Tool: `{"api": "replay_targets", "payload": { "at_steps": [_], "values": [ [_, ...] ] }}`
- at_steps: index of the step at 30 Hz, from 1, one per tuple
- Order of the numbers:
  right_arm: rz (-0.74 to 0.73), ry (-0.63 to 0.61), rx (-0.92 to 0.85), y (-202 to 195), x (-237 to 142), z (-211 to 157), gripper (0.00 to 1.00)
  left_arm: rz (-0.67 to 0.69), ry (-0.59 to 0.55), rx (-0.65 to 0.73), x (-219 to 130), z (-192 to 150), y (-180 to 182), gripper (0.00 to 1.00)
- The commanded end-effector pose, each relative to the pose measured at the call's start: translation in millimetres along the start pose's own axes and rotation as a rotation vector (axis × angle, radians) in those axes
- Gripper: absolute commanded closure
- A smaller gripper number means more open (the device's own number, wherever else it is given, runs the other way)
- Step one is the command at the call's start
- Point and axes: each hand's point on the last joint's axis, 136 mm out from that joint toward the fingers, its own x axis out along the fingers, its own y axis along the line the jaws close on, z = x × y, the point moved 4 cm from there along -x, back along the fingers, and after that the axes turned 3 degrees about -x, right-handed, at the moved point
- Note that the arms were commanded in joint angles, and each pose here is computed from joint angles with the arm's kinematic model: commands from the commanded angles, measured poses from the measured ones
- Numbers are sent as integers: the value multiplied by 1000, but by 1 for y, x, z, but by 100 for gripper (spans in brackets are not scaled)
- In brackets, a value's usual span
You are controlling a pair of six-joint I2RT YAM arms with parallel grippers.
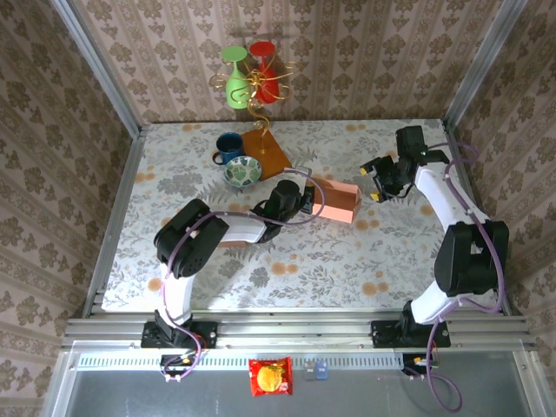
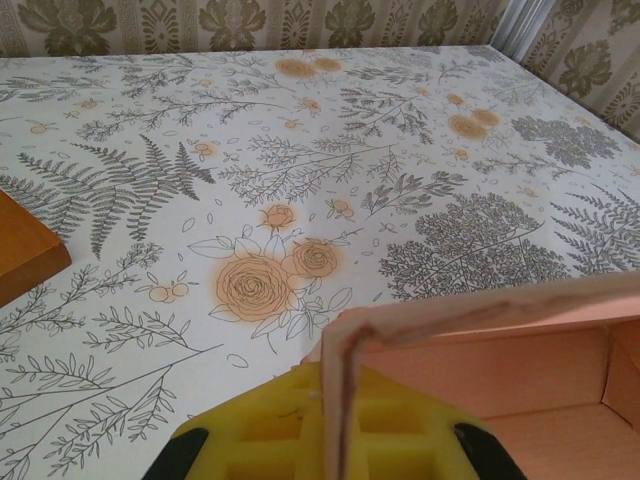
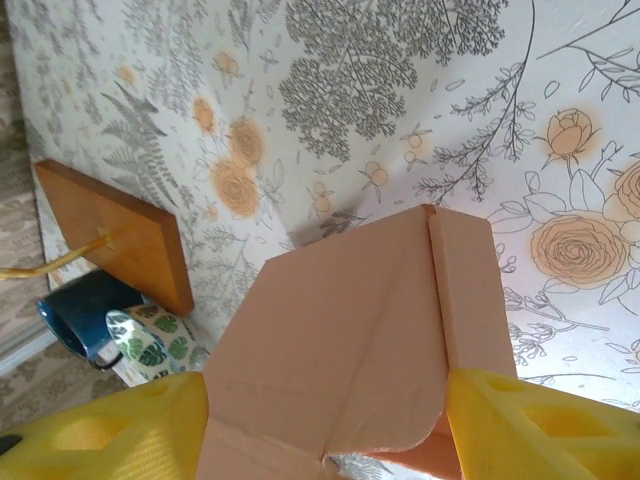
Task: Fold the paper box
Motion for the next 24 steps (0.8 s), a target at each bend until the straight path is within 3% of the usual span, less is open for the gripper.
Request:
{"api": "replay_targets", "payload": {
  "at_steps": [1, 16, 24],
  "values": [
    [-8, 142, -47, -4, 11, -15, 35, -25, 22, 5, -10, -5, -6, 97],
    [-4, 279, -70, -22, 34, -44, 44, -58, 62, -7, -23, -20, -10, 89],
    [-9, 296, -78, -46, 45, -60, 46, -81, 127, -46, -40, -47, -11, 81]
  ]
}}
